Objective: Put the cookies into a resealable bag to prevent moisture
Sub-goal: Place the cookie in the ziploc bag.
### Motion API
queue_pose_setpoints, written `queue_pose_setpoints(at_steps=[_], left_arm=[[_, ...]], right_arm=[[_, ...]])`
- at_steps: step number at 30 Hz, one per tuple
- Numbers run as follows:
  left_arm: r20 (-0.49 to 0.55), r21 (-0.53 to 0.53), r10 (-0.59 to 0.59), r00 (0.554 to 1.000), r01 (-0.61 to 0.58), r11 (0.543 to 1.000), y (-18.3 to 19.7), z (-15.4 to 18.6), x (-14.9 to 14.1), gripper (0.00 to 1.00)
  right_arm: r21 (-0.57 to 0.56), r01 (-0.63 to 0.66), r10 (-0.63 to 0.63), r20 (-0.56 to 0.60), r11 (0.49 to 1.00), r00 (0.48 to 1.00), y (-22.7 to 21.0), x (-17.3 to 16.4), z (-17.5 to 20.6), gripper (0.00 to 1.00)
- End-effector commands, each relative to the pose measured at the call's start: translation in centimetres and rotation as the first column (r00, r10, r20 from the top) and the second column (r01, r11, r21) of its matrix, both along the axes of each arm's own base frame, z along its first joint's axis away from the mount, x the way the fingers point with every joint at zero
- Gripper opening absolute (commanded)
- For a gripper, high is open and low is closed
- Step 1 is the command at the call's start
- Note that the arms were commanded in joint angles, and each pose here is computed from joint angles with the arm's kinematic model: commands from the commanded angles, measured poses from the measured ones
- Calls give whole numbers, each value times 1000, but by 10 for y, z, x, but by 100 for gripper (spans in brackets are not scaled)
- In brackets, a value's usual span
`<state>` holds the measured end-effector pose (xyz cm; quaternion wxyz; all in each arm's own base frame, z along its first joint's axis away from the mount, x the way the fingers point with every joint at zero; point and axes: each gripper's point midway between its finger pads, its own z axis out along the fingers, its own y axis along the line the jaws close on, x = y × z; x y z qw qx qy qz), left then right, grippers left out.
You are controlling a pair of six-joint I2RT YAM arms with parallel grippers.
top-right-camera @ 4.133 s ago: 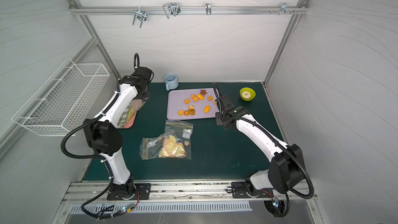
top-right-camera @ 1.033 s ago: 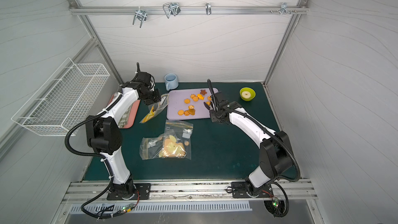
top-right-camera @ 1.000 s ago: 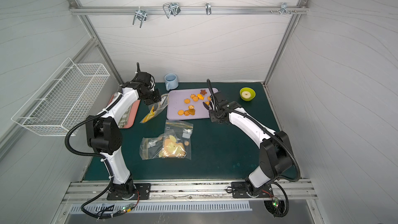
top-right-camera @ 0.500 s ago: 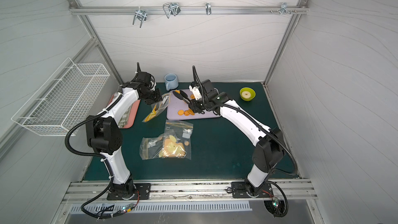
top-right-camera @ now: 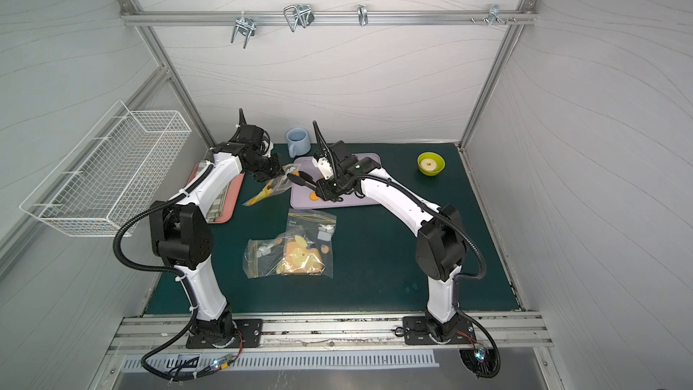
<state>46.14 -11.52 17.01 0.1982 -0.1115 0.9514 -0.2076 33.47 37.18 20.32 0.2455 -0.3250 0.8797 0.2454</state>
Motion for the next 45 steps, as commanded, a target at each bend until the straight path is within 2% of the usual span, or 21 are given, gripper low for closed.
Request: queue_pose_setpoints(at_steps=[1,8,18,22,26,32,45], left_arm=[[47,-18,-16,999,17,1000,-5,13,3,0],[48,-21,-17,999,18,1000,-6,14,3,0],[48,-21,-17,999,18,1000,-6,14,3,0],[44,-18,-14,999,15,1000,-5,13,2,0],[41,-44,-1,999,3,999,-5,15,2,0],[48,-85,10,999,-6,996,-4,18,4,0],[76,-100,11,997,-3,995,-6,26,3,0]], right_arm=[[-17,-27,28,43,999,999,3,1,8,36],[6,-34,33,38,999,999,7,0,13,44],[34,-29,27,49,999,998,7,-1,21,46],[56,42,-49,127,998,991,-9,3,40,46],[33,168,-171,166,985,971,-46,8,43,44],[-54,171,-168,64,984,984,-69,-10,6,42],[-76,141,-149,-111,987,983,-27,-23,-42,37]])
